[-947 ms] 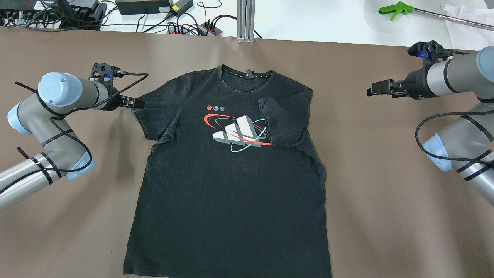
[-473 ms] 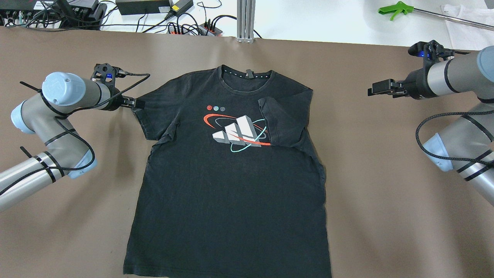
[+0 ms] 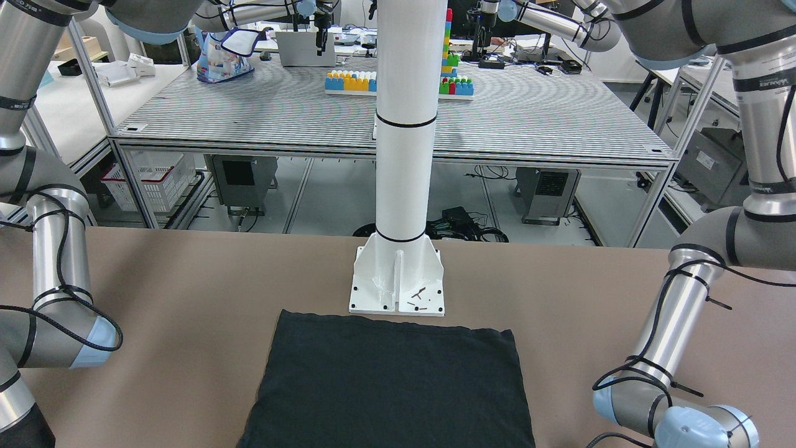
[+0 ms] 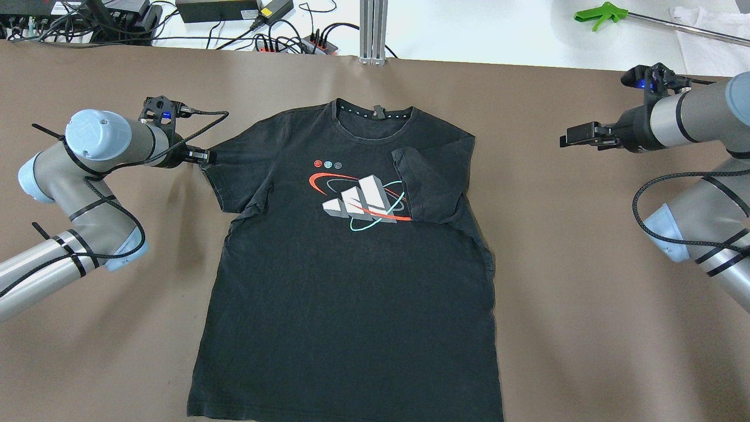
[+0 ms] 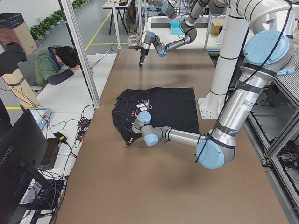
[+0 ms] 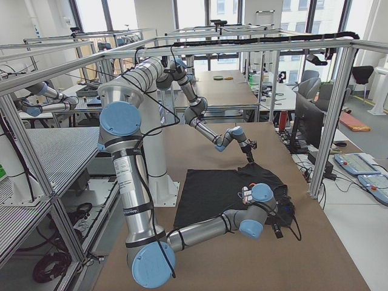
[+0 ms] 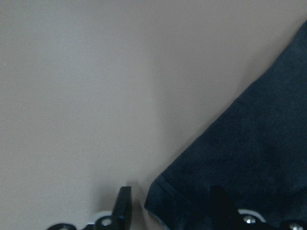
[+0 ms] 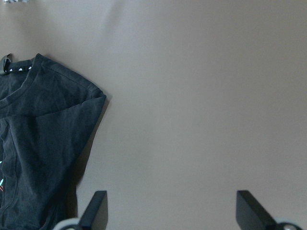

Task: Fold clothes
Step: 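Grasp the sleeve nearest the left gripper and fold it onto the chest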

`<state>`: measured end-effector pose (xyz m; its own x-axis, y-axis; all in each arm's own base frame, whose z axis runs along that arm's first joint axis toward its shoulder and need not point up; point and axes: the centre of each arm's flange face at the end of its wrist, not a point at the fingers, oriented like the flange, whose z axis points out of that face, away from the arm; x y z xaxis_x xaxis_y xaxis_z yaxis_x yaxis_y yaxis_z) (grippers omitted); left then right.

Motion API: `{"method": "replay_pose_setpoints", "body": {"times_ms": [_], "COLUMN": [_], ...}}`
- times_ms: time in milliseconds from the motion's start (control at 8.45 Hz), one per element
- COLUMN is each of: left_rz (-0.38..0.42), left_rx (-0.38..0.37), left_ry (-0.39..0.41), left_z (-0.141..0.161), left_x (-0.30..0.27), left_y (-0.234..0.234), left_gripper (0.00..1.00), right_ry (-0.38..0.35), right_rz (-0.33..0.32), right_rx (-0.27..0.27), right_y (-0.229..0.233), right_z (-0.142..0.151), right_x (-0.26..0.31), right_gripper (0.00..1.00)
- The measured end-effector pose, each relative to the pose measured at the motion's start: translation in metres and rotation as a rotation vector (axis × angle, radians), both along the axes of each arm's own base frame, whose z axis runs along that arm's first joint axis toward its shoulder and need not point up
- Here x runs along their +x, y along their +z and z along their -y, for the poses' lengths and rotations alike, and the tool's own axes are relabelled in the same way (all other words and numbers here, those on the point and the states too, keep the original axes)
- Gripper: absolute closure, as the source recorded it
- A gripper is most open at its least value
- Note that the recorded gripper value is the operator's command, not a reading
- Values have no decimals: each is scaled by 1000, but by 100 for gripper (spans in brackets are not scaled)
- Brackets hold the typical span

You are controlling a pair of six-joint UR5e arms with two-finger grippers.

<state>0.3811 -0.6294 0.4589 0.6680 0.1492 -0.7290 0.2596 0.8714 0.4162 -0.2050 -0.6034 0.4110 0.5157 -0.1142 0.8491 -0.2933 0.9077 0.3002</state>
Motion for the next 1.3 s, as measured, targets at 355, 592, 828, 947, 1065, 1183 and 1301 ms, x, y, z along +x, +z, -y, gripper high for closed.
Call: {"method": "replay_pose_setpoints", "body": {"times_ms": [355,592,828,947,1065,1183,1301], "left_rz": [-8,-26,-44,-50,-49,-51,-61], "left_rx": [-3,2,16,17,4,-34,-82], "left_ry": [6,4,4,5,6,-4,-23], "left_z": [-5,-3,4,6,7,6,4], "left_x": [8,9,13,13,13,13,17], "left_y": [-3,-14,-37,-54,-81,-119,-164], "left_gripper": [100,100,100,100,100,100,100], "right_ry": [1,0,1,1,1,1,1], "right_rz": [-1,0,-1,-1,-1,-1,-1], "right_rx": [-1,-1,-1,0,0,0,0], "right_y": [1,2,2,2,2,2,2], "right_z": [-1,-1,-1,-1,-1,-1,-1], "right_x": [0,0,0,1,1,1,1], "right_gripper": [6,6,6,6,6,6,6]}}
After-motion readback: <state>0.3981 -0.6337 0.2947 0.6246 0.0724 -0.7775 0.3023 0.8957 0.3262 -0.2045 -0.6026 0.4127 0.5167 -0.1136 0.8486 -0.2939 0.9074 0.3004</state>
